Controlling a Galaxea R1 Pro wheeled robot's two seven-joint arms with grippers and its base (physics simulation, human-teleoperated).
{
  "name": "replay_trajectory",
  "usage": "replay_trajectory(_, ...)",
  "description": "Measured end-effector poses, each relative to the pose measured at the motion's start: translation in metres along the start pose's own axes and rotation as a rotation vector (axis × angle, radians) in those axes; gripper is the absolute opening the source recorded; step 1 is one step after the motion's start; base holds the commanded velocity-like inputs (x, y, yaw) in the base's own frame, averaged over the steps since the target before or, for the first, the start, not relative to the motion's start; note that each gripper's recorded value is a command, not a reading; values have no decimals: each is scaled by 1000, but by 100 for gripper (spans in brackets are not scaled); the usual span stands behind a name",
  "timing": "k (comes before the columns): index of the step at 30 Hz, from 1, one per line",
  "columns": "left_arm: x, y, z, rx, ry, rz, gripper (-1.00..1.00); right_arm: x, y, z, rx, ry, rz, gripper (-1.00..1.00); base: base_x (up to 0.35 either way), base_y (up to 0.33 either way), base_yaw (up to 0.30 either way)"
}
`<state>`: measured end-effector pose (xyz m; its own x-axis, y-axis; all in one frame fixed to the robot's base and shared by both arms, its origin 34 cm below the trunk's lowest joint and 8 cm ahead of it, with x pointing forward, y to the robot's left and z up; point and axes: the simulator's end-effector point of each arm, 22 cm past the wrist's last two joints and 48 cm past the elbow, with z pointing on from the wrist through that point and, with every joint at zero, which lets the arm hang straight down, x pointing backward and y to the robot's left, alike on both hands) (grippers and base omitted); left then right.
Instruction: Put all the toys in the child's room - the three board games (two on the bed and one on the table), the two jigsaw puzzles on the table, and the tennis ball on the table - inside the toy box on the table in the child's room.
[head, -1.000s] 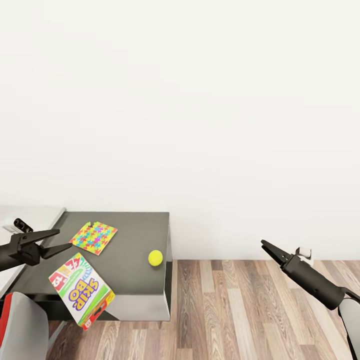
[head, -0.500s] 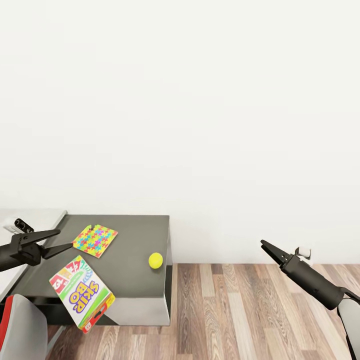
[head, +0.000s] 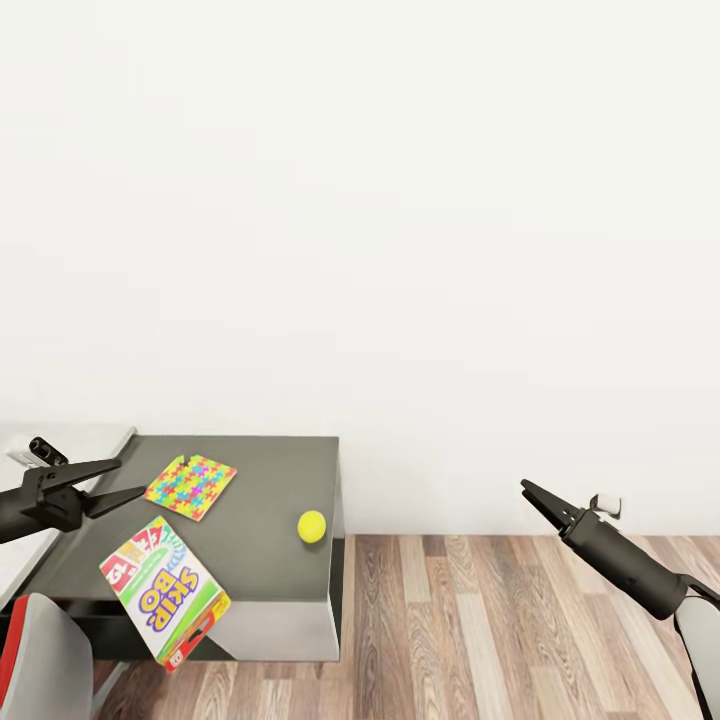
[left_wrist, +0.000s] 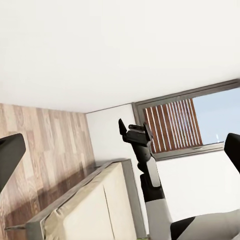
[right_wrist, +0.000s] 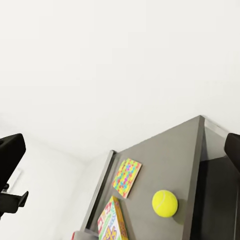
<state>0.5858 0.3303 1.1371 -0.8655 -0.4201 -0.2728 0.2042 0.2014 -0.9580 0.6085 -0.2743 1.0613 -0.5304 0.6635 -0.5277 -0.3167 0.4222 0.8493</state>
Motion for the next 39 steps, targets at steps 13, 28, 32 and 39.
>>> replay_trajectory(13,0,-10,-2,9,-5,18,100,-5,10,-1,-15,-9,-12,100,0,0,0)
replay_trajectory(28,0,-21,-4,17,-9,40,100,-10,21,-3,-31,-20,-28,100,0,0,0)
replay_trajectory(32,0,-24,-5,19,-11,46,100,-11,24,-3,-36,-23,-32,100,0,0,0)
replay_trajectory(39,0,-29,-6,22,-13,56,100,-14,29,-3,-44,-28,-39,100,0,0,0)
